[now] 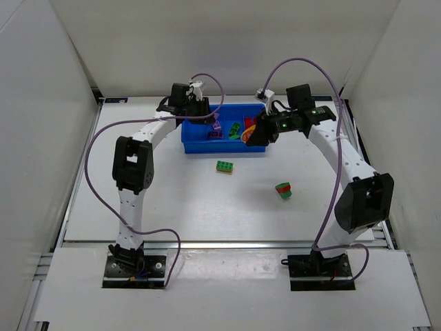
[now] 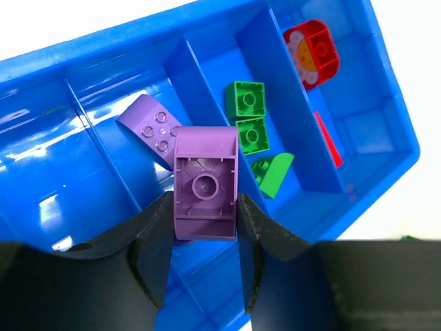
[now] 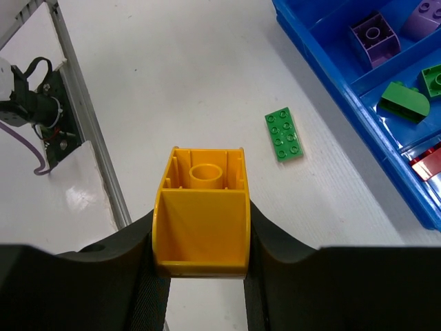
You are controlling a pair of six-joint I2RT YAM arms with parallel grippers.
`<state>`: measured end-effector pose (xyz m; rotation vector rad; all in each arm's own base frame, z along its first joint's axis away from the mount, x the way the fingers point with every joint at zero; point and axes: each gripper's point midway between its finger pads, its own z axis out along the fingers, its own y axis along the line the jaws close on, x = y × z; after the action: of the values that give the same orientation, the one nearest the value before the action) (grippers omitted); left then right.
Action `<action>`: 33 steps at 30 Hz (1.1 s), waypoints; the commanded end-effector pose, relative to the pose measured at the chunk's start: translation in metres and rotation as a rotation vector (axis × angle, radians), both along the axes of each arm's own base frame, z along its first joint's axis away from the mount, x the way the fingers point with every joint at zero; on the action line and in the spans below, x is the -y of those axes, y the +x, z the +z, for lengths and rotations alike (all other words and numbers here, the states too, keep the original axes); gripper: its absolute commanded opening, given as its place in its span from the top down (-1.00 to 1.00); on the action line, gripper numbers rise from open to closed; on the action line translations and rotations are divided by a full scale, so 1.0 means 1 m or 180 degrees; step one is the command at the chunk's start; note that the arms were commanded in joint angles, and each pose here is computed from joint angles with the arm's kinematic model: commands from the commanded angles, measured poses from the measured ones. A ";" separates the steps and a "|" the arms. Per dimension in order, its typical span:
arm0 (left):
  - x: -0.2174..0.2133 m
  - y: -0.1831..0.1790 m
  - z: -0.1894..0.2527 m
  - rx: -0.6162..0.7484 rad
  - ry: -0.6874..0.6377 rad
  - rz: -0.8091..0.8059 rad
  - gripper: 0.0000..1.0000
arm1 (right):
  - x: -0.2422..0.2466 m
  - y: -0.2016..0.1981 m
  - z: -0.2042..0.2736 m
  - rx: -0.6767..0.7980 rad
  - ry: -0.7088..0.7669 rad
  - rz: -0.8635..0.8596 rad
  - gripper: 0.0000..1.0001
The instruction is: Sort the legos into containers by color
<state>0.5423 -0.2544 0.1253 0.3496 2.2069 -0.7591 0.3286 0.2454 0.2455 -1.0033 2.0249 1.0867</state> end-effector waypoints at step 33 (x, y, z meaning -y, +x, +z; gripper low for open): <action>-0.227 -0.103 0.234 0.0438 -0.1200 0.0651 -0.99 | -0.188 0.137 -0.064 0.0412 -0.0248 -0.0456 0.95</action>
<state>0.4705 -0.0218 0.3602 0.0124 1.8436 -0.9168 0.4504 0.4188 0.1703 -0.9625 2.0656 0.9223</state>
